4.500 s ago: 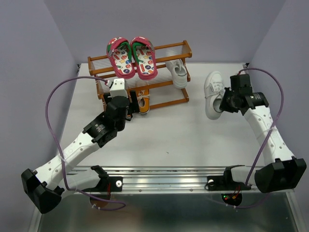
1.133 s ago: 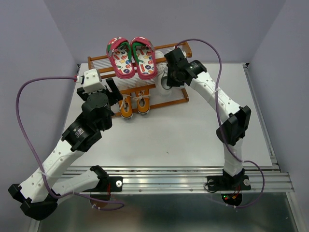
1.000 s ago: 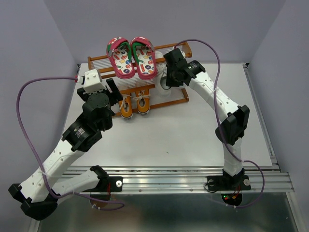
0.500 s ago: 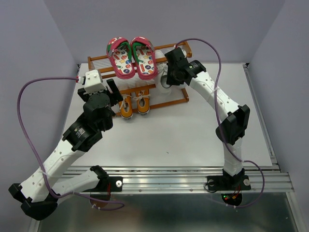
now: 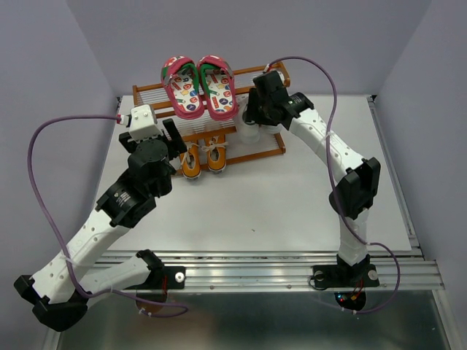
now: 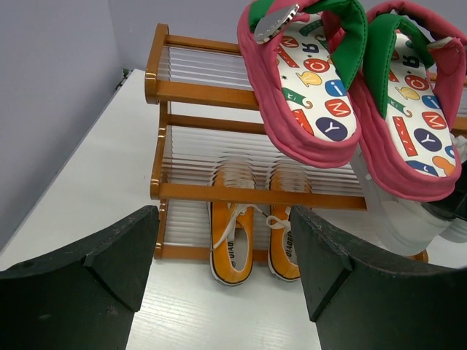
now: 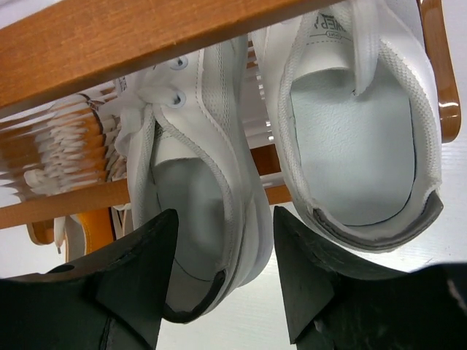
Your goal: Place and organize the shoes onto the shoe shelf
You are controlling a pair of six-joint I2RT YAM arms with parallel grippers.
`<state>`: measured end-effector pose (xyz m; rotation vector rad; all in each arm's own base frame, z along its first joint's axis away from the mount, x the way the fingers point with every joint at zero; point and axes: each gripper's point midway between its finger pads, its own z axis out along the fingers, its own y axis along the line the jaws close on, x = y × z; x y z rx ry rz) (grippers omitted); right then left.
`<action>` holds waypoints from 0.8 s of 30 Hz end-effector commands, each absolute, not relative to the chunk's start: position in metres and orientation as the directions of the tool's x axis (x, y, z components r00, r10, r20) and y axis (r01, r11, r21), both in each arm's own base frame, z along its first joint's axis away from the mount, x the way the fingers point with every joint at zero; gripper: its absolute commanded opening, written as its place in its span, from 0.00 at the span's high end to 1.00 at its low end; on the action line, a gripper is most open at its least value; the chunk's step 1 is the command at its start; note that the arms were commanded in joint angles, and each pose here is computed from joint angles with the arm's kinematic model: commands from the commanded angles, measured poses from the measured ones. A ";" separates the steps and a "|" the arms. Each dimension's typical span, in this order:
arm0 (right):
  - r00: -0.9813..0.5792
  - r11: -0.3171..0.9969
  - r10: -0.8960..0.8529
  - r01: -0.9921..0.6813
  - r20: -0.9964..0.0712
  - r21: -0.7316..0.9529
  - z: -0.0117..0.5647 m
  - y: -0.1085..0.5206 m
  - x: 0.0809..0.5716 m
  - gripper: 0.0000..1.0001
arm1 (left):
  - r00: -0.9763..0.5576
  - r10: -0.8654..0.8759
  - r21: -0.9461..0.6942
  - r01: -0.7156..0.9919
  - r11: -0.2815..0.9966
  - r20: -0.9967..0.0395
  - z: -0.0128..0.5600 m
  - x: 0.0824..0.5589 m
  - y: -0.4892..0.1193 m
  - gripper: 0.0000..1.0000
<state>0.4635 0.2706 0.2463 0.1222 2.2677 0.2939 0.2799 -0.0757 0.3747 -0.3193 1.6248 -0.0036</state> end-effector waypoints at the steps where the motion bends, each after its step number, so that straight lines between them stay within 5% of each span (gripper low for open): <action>1: -0.577 0.939 0.248 -0.054 -0.778 0.340 0.297 0.272 0.457 0.40 | -0.029 -0.216 -0.205 -0.217 0.954 -0.976 0.378 0.282 -0.075 0.17; 7: -0.571 0.917 0.252 -0.118 -0.781 0.382 0.321 0.272 0.436 0.32 | -0.030 -0.213 -0.202 -0.219 0.955 -0.977 0.377 0.283 -0.076 0.17; 13: -0.541 0.931 0.207 -0.147 -0.815 0.334 0.330 0.246 0.406 0.00 | -0.021 -0.210 -0.200 -0.222 0.954 -0.977 0.381 0.284 -0.075 0.17; 24: -0.383 0.930 0.241 0.354 -0.892 0.099 0.278 0.104 0.353 0.00 | -0.041 -0.188 -0.182 -0.122 0.976 -0.981 0.396 0.301 -0.104 0.17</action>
